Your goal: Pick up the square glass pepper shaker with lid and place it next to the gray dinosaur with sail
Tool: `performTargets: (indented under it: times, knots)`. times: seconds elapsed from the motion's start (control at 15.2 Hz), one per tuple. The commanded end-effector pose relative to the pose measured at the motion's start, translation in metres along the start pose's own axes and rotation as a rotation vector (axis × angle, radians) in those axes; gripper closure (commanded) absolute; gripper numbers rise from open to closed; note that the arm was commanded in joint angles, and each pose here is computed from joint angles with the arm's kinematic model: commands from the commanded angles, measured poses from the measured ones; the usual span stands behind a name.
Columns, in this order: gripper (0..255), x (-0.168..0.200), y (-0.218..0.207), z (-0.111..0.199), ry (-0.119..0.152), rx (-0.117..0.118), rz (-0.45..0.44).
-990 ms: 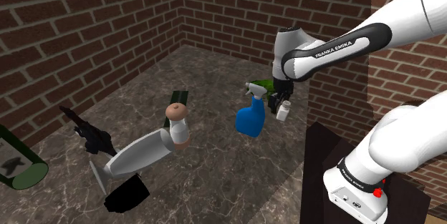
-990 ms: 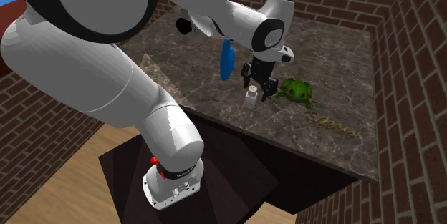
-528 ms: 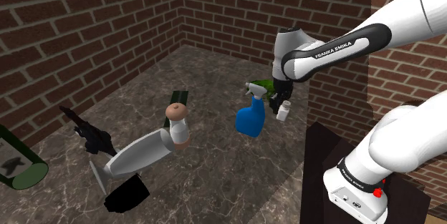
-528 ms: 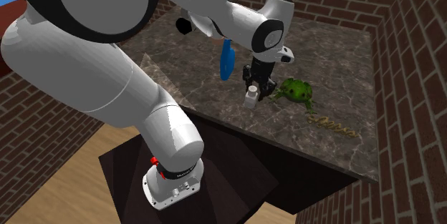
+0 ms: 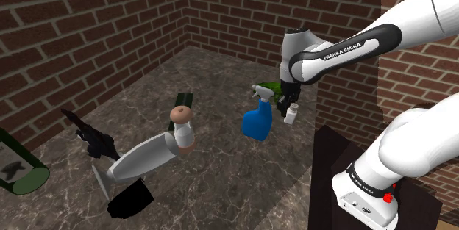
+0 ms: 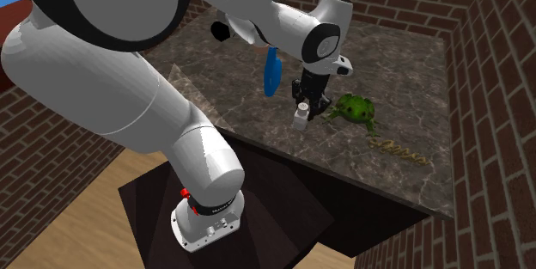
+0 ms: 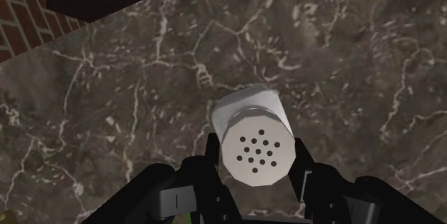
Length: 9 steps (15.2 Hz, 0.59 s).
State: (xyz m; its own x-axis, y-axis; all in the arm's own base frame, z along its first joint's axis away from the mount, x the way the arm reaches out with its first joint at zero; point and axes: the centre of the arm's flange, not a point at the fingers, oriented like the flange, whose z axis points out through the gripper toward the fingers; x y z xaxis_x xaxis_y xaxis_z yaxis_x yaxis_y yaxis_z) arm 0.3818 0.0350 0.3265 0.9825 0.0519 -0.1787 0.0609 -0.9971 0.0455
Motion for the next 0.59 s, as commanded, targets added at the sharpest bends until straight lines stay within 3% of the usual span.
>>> performTargets:
  times: [0.0, 0.53]
  knots:
    - [255, 0.000, 0.000, 0.000, -0.001, 0.000, 0.000]
    - [255, -0.008, 0.002, -0.041, -0.001, 0.000, 0.000]
